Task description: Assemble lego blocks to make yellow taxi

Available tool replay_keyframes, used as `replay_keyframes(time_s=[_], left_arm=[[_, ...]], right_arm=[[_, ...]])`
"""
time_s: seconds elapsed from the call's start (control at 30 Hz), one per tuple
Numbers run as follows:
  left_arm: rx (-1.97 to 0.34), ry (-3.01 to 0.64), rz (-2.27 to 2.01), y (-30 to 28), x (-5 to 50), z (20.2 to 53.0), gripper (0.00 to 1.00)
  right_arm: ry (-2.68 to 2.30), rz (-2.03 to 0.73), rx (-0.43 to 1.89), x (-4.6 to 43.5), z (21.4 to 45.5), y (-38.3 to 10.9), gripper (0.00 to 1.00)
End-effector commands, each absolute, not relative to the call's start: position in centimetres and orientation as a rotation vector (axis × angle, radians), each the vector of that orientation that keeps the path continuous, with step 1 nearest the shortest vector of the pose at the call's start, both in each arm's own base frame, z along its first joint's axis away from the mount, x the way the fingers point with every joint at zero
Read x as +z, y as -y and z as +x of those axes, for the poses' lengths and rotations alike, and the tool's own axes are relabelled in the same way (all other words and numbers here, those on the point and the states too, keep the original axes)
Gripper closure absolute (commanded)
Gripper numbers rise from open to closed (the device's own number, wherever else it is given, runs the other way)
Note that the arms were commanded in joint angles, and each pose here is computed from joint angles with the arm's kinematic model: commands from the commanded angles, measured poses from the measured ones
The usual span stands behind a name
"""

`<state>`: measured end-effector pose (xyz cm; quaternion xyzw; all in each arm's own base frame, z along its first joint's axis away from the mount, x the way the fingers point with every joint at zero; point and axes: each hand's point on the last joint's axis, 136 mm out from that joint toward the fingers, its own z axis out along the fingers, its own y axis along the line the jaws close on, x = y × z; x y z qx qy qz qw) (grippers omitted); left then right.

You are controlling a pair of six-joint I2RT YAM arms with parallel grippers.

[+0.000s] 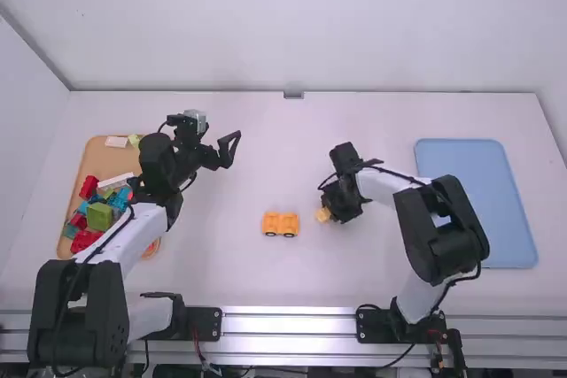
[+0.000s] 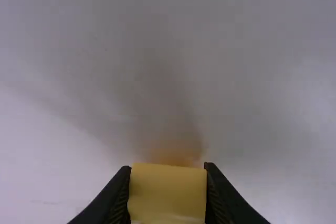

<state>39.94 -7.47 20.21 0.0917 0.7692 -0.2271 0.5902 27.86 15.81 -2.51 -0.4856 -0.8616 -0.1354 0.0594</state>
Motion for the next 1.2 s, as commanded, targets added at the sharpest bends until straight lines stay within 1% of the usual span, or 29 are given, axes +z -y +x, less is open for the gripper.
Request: replay_keyframes(time_s=[0.0, 0.1, 0.3, 0.4, 0.53, 0.63, 0.67, 0.7, 0.73, 0.8, 0.83, 0.87, 0.9, 0.97, 1.0, 1.07, 1.17], left_arm=[[-0.548, -1.79, 0.226, 7.8, 20.2, 39.4, 0.01], [-0.549, -1.794, 0.225, 7.8, 20.1, 39.4, 0.01], [-0.551, -1.798, 0.224, 7.9, 20.0, 39.3, 0.01], [-0.55, -1.798, 0.224, 7.8, 20.0, 39.3, 0.01], [-0.551, -1.801, 0.223, 7.9, 19.9, 39.3, 0.01], [-0.551, -1.802, 0.223, 7.8, 19.9, 39.3, 0.01], [-0.551, -1.802, 0.223, 7.8, 19.9, 39.3, 0.01], [-0.552, -1.803, 0.223, 7.9, 19.9, 39.3, 0.01], [-0.552, -1.805, 0.222, 7.8, 19.8, 39.3, 0.01], [-0.553, -1.808, 0.221, 7.8, 19.8, 39.3, 0.01], [-0.553, -1.81, 0.221, 7.9, 19.7, 39.3, 0.01], [-0.554, -1.812, 0.22, 7.8, 19.6, 39.3, 0.01], [-0.553, -1.813, 0.22, 7.8, 19.5, 39.4, 0.01], [-0.555, -1.818, 0.219, 7.9, 19.3, 39.4, 0.01], [-0.555, -1.82, 0.218, 7.8, 19.2, 39.5, 0.01], [-0.556, -1.823, 0.217, 7.8, 19.1, 39.5, 0.01], [-0.556, -1.825, 0.217, 7.9, 19.0, 39.5, 0.01]], right_arm=[[2.46, -1.592, -0.384, -3.2, 26.3, -15.8, 1.0], [2.361, -1.695, -0.353, -3.6, 25.6, -15.5, 1.0], [2.31, -1.763, -0.348, -3.6, 25.7, -15.5, 1.0], [2.261, -1.805, -0.309, -3.7, 25.2, -15.3, 1.0], [2.243, -1.81, -0.319, -3.6, 25.3, -14.9, 1.0], [2.244, -1.751, -0.366, -3.3, 25.4, -15.2, 1.0], [2.233, -1.745, -0.376, -3.3, 25.4, -15.3, 0.91], [2.241, -1.732, -0.382, -3.3, 25.4, -15.0, 0.77], [2.246, -1.725, -0.386, -3.2, 25.4, -15.0, 0.68], [2.253, -1.72, -0.387, -3.3, 25.5, -14.8, 0.64], [2.256, -1.72, -0.386, -3.3, 25.5, -14.8, 0.6], [2.258, -1.717, -0.385, -3.3, 25.5, -14.9, 0.52], [2.26, -1.714, -0.384, -3.3, 25.4, -15.0, 0.5], [2.267, -1.706, -0.383, -3.3, 25.3, -15.1, 0.42], [2.27, -1.704, -0.383, -3.3, 25.3, -15.2, 0.32], [2.275, -1.708, -0.382, -3.3, 25.4, -15.1, 0.01], [2.271, -1.704, -0.38, -3.3, 25.3, -15.1, 0.01]])
